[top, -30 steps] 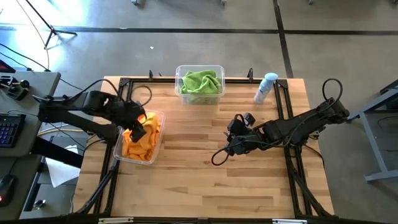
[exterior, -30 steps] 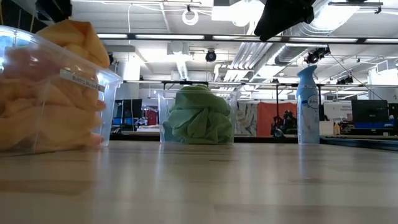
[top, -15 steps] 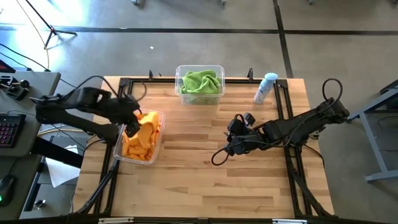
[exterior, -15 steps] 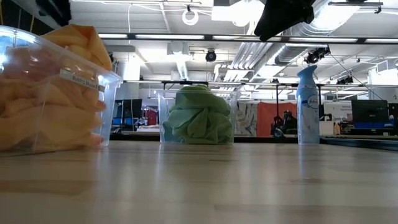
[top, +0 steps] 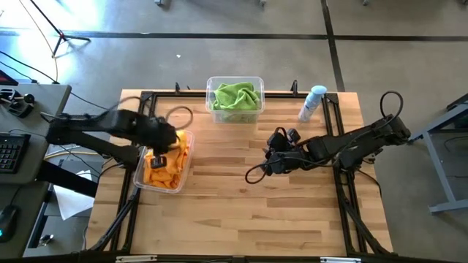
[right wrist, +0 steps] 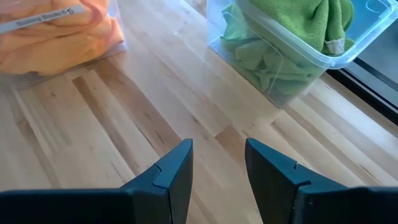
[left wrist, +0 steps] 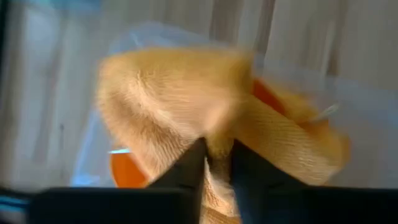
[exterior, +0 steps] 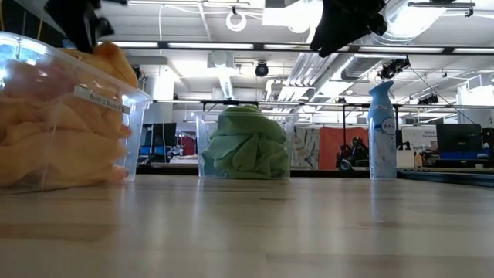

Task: Sort microfiber towel by color & place in baskets
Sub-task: Put the orange microfiber towel into the bottom transparent bin

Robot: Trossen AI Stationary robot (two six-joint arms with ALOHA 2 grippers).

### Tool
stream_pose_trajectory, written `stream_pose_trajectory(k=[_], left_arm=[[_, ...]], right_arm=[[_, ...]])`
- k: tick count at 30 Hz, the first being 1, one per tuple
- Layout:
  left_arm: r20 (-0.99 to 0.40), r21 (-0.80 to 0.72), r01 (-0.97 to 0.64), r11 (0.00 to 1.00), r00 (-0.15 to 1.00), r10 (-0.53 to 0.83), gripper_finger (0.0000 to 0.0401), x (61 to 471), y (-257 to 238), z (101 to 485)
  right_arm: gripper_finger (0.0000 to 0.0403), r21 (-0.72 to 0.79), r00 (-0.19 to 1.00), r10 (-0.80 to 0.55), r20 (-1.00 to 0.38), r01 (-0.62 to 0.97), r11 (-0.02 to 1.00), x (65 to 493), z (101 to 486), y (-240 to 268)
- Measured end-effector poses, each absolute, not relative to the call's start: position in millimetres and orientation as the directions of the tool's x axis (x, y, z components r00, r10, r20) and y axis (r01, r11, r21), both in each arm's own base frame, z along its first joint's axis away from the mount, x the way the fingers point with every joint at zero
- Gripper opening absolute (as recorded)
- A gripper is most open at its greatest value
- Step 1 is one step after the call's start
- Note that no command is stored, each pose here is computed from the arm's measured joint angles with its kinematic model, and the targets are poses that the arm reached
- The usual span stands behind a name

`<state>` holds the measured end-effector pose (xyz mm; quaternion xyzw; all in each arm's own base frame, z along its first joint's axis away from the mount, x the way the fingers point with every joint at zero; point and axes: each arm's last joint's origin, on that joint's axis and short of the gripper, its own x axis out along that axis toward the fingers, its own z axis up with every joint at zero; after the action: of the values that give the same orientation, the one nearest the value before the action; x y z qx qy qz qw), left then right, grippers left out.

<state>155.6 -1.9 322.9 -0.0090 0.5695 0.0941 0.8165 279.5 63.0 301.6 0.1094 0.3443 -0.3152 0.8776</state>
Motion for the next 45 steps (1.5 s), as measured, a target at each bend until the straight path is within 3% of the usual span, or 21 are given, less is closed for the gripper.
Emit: stream_pose_trajectory(k=[3, 17, 25, 32, 45], left_arm=[[-0.962, 0.068, -0.134, 0.989, 0.255, 0.101, 0.001, 166.5, -3.7, 297.9], [-0.995, 0.07, 0.135, 0.988, -0.061, 0.079, 0.0001, 189.9, -8.3, 212.0], [-0.997, 0.071, 0.108, 0.992, -0.017, 0.073, 0.0001, 190.7, -8.5, 195.5], [-0.987, 0.12, 0.069, 0.99, 0.113, 0.112, 0.0001, 191.5, -7.2, 233.0], [-0.96, 0.149, -0.032, 0.988, 0.234, 0.152, 0.0001, 159.3, -4.0, 299.7]], right_arm=[[0.0142, -0.026, 0.56, -0.482, -0.674, 0.634, 0.773, 280.0, 301.6, 61.0], [0.0142, -0.026, 0.559, -0.482, -0.674, 0.635, 0.772, 280.1, 301.6, 60.3], [0.0142, -0.025, 0.559, -0.481, -0.675, 0.634, 0.773, 280.1, 301.6, 60.4], [0.0142, -0.026, 0.559, -0.481, -0.675, 0.634, 0.773, 280.1, 301.4, 60.4], [0.0142, -0.034, 0.557, -0.482, -0.676, 0.63, 0.776, 279.9, 301.3, 60.3]])
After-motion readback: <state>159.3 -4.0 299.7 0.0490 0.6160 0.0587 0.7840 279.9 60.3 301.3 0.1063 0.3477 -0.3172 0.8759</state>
